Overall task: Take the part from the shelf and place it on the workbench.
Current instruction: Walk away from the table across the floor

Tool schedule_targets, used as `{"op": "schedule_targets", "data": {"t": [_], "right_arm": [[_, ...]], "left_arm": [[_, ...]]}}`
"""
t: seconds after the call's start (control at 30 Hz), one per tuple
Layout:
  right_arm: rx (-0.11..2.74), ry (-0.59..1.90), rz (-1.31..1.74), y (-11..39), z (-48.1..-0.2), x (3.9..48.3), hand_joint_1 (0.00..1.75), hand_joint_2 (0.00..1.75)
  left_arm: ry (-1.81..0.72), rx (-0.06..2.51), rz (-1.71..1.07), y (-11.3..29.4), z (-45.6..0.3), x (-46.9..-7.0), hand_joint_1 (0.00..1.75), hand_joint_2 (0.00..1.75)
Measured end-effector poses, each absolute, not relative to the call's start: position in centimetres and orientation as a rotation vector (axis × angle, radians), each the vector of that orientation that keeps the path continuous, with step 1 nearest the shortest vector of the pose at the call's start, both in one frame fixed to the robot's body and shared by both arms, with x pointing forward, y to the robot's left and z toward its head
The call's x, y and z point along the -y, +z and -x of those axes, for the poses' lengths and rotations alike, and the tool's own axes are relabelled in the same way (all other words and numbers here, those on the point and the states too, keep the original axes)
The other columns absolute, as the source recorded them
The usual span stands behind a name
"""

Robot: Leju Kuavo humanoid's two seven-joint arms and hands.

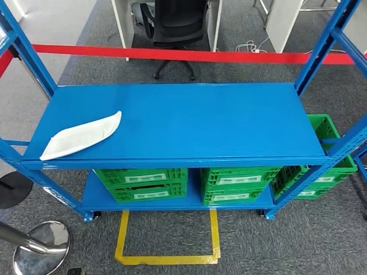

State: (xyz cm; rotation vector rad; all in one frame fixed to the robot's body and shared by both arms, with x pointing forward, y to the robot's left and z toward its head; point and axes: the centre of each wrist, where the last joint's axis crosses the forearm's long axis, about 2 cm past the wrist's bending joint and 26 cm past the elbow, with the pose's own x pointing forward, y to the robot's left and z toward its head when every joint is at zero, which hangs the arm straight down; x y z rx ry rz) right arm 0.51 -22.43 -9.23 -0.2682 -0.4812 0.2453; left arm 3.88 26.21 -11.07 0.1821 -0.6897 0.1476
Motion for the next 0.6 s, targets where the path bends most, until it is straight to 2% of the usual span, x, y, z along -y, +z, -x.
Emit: {"op": "schedule_targets", "data": {"t": [0.6], "right_arm": [[0.477, 0.248, 0.267, -9.18, -0.25, 22.25, 0.00, 0.00]], "left_arm": [[0.155, 0.689, -0.182, -11.06, -3.88, -26.13, 0.00, 0.00]]}}
